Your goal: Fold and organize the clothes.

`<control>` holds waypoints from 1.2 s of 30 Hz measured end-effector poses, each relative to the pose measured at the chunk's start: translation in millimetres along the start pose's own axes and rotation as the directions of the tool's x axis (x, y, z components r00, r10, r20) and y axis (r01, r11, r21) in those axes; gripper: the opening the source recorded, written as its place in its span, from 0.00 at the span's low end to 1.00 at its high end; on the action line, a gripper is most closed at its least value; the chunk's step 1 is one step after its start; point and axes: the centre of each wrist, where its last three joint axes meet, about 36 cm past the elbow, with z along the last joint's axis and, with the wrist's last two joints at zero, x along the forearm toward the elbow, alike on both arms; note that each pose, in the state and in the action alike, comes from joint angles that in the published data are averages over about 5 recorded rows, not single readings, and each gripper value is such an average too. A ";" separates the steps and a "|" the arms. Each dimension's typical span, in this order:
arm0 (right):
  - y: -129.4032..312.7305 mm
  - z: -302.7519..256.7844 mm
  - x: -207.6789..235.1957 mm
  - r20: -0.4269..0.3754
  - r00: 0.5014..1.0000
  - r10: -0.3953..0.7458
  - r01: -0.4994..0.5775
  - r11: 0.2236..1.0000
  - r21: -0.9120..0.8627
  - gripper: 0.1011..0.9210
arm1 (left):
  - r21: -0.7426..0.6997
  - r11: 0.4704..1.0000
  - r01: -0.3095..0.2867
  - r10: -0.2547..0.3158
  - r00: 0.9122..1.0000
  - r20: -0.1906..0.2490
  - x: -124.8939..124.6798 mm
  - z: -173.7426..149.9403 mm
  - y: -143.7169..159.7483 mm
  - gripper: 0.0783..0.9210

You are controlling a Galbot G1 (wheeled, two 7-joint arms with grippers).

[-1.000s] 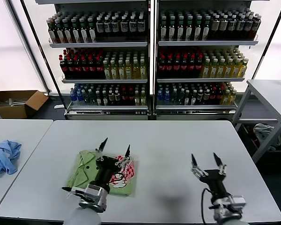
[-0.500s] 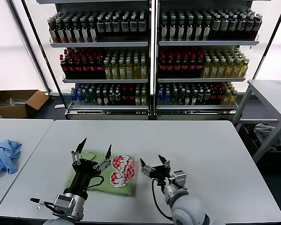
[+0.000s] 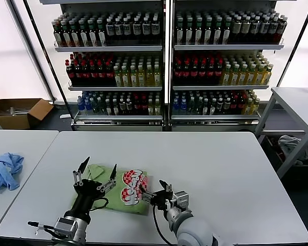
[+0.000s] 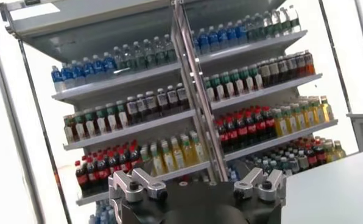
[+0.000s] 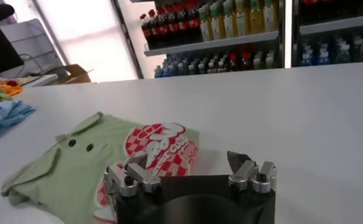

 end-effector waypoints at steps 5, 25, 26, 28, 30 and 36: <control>1.5 4.6 -1.8 -0.008 1.000 -0.008 0.008 1.000 -0.011 0.88 | -0.004 1.000 0.000 0.000 1.000 -0.009 1.2 2.7 1.2 0.88; 0.2 24.6 -39.0 -0.027 1.000 -0.015 0.014 0.999 -0.031 0.64 | -0.012 1.000 0.002 -0.002 0.999 -0.034 0.8 11.8 3.5 0.88; 0.9 25.8 -40.5 -0.027 0.999 -0.016 0.015 0.999 -0.031 0.60 | -0.013 1.000 0.002 -0.002 0.999 -0.035 0.8 11.9 3.5 0.88; 2.6 28.1 -43.1 -0.028 0.999 -0.020 0.019 0.999 -0.032 0.53 | -0.013 1.000 0.002 -0.002 0.999 -0.036 0.8 12.0 3.8 0.88; 3.9 30.1 -45.1 -0.027 0.999 -0.024 0.023 0.999 -0.033 0.46 | -0.014 1.000 0.002 -0.002 0.999 -0.039 0.7 11.9 4.2 0.88; 4.2 32.6 -46.8 -0.017 1.000 -0.023 0.023 0.999 -0.026 0.25 | -0.008 1.000 0.006 -0.007 0.999 -0.050 1.1 7.4 5.2 0.88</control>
